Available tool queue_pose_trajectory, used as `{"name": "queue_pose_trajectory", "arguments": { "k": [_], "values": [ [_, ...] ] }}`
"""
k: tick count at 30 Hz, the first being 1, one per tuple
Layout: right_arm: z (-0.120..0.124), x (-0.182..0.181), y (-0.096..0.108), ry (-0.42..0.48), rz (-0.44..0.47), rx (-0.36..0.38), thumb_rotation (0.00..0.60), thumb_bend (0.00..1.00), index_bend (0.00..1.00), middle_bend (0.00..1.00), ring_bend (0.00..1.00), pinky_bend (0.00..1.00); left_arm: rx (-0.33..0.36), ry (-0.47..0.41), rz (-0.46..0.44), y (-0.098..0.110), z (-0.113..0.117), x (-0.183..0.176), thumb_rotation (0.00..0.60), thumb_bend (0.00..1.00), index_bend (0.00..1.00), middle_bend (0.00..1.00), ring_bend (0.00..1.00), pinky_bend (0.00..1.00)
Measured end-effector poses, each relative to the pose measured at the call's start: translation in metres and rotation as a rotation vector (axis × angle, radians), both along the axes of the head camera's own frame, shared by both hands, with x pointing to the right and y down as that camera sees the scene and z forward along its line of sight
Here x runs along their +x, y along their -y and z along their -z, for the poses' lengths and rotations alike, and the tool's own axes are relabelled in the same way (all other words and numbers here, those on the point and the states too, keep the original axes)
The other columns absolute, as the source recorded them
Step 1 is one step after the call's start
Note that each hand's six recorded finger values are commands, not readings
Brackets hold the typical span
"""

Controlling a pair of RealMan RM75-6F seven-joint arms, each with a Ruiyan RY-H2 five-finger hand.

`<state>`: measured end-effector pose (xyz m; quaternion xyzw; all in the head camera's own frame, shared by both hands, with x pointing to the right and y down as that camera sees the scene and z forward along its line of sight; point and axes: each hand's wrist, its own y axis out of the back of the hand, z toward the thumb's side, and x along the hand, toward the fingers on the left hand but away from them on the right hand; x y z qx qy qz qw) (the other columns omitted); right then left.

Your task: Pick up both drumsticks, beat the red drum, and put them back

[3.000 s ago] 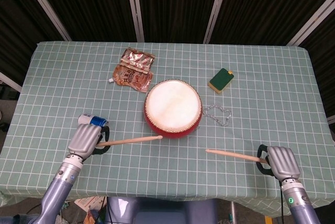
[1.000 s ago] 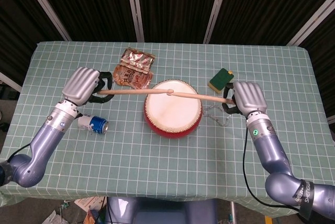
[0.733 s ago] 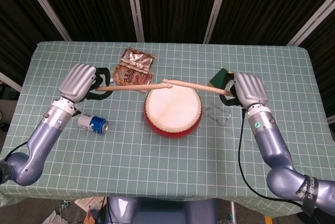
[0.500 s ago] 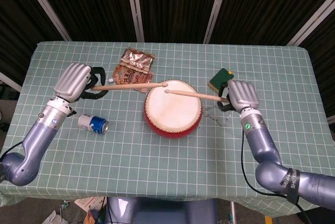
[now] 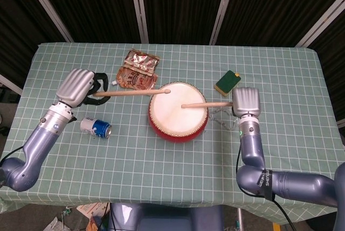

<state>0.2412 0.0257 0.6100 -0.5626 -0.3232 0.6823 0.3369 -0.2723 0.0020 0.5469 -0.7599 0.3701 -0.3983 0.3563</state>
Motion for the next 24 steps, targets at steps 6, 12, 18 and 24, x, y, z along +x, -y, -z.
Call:
{"name": "queue_pose_trajectory", "arguments": {
  "k": [6, 12, 18, 24],
  "values": [
    [0.047, 0.027, 0.016, 0.119, -0.106, 0.143, 0.6, 0.65, 0.96, 1.0, 1.0, 1.0, 0.01, -0.001, -0.015, 0.004, 0.0, 0.014, 0.6, 0.48, 0.78, 1.0, 1.0, 1.0],
    [0.064, 0.05, 0.014, 0.176, -0.156, 0.182, 0.6, 0.65, 0.96, 1.0, 1.0, 1.0, -0.003, 0.01, -0.057, 0.007, -0.004, 0.037, 0.6, 0.48, 0.78, 1.0, 1.0, 1.0],
    [0.064, 0.066, 0.01, 0.207, -0.174, 0.168, 0.6, 0.65, 0.96, 1.0, 1.0, 1.0, -0.01, 0.037, -0.096, 0.01, -0.011, 0.064, 0.6, 0.48, 0.78, 1.0, 1.0, 1.0],
    [0.065, 0.082, 0.012, 0.227, -0.193, 0.172, 0.6, 0.65, 0.96, 1.0, 1.0, 1.0, -0.017, 0.056, -0.108, 0.008, -0.021, 0.092, 0.6, 0.48, 0.78, 1.0, 1.0, 1.0]
  ]
}}
